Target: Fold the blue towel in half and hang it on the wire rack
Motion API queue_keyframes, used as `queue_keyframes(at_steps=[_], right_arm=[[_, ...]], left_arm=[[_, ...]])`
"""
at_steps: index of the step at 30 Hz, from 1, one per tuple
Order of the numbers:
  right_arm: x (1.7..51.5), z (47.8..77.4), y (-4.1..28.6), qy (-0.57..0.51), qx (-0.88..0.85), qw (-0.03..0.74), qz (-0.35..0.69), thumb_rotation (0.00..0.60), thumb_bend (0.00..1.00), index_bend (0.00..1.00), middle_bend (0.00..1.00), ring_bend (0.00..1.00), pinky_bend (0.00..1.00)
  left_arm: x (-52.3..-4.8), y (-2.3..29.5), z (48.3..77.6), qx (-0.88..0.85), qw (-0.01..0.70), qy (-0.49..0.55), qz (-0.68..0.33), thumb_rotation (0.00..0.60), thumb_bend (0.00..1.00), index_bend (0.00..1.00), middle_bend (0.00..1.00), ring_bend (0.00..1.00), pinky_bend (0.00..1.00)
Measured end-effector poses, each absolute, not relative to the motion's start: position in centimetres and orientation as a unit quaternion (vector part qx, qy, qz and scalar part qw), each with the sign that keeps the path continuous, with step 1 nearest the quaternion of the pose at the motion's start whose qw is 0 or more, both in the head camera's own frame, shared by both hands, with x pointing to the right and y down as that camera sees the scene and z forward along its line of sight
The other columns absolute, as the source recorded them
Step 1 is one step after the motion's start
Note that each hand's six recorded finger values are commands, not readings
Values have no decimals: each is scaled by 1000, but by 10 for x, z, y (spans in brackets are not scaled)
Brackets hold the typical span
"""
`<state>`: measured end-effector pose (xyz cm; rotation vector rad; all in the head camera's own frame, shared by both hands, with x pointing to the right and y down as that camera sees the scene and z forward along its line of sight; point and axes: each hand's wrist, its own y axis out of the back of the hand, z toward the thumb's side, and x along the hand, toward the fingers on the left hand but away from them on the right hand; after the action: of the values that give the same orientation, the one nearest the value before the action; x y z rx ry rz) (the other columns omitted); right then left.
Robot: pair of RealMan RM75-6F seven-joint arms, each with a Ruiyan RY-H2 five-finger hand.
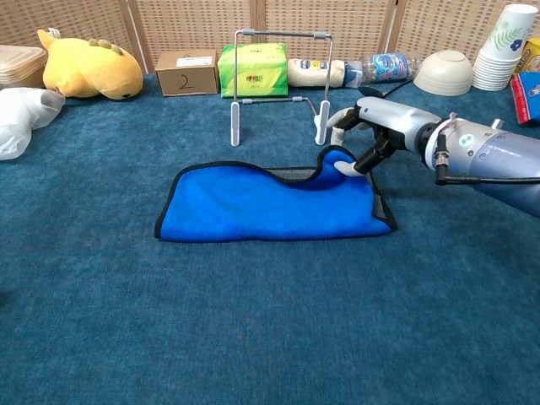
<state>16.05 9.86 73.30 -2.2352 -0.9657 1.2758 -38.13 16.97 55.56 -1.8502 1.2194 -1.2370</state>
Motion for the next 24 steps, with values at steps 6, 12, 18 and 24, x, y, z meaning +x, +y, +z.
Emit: queue_keyframes(at_steps=[6,12,18,24], right_arm=[[165,736,95,-344,-793,197,462,600,398,577,139,0,0],[169,740,92,-343,-791,196,468,600,399,523,134,0,0],[172,742,90,-343,-789,194,472,600,400,400,121,0,0],[174,742,90,-340,-787,196,476,600,399,310,95,0,0]], left_arm=[[-382,170,555,-695,299,460,-465,600,387,197,72,0,0],[-384,170,553,-693,299,462,-466,600,387,196,71,0,0],[-384,171,552,-693,299,462,-466,600,387,197,71,0,0],[-385,171,551,-692,299,464,-465,600,387,197,71,0,0]])
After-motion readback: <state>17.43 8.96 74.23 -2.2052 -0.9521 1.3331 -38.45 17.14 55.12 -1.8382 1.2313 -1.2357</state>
